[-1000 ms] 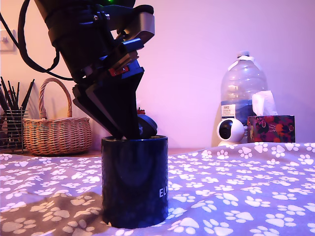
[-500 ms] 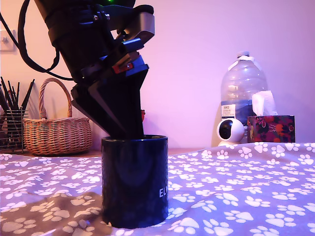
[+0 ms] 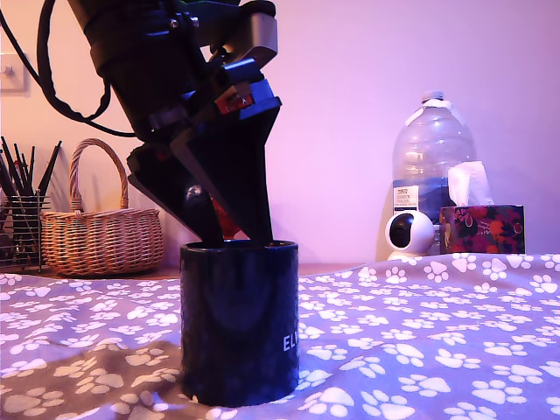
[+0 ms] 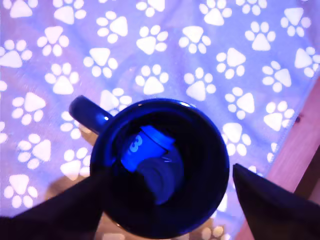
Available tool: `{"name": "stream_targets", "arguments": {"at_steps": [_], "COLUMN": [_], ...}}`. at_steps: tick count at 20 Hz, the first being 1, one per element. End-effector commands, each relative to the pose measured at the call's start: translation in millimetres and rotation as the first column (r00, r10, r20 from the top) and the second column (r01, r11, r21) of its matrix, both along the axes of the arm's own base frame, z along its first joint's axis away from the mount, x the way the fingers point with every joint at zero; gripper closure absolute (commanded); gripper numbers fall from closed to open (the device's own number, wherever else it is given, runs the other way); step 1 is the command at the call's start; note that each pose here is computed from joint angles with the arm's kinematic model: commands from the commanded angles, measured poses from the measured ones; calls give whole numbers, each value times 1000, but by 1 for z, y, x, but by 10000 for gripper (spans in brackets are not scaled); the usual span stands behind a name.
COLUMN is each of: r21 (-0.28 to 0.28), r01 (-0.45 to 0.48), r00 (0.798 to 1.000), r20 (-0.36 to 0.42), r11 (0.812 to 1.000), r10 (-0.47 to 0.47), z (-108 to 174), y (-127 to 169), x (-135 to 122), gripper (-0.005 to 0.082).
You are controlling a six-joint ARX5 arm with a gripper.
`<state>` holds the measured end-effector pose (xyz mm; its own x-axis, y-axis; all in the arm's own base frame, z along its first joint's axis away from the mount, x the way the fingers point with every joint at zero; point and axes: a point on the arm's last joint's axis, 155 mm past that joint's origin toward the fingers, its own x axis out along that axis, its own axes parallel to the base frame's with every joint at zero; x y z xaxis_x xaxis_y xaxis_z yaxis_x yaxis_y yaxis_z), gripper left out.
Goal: Pick the coffee capsule and then drop it inside the coffee cup in front of you
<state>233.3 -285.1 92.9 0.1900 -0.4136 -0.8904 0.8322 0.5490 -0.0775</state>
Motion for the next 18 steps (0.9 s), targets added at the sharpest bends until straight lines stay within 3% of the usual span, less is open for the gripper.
{"name": "stream_targets", "arguments": {"at_steps": [1, 3, 4, 8, 13, 18], "r21": [-24, -37, -43, -86, -215, -270], "r01": [10, 11, 11, 3, -71, -167], "r00": [1000, 999, 999, 997, 985, 961], "r20": [26, 38, 44, 78, 138, 172], "r11": [1000, 999, 999, 996, 974, 948], "r10": [-9, -9, -9, 4, 102, 218], "z": [11, 18, 21, 38, 75, 84], "y": [-1, -1, 0, -1, -2, 24], "x": [-1, -1, -1, 0, 16, 43], "gripper": [98, 188, 276, 771, 791, 791]}}
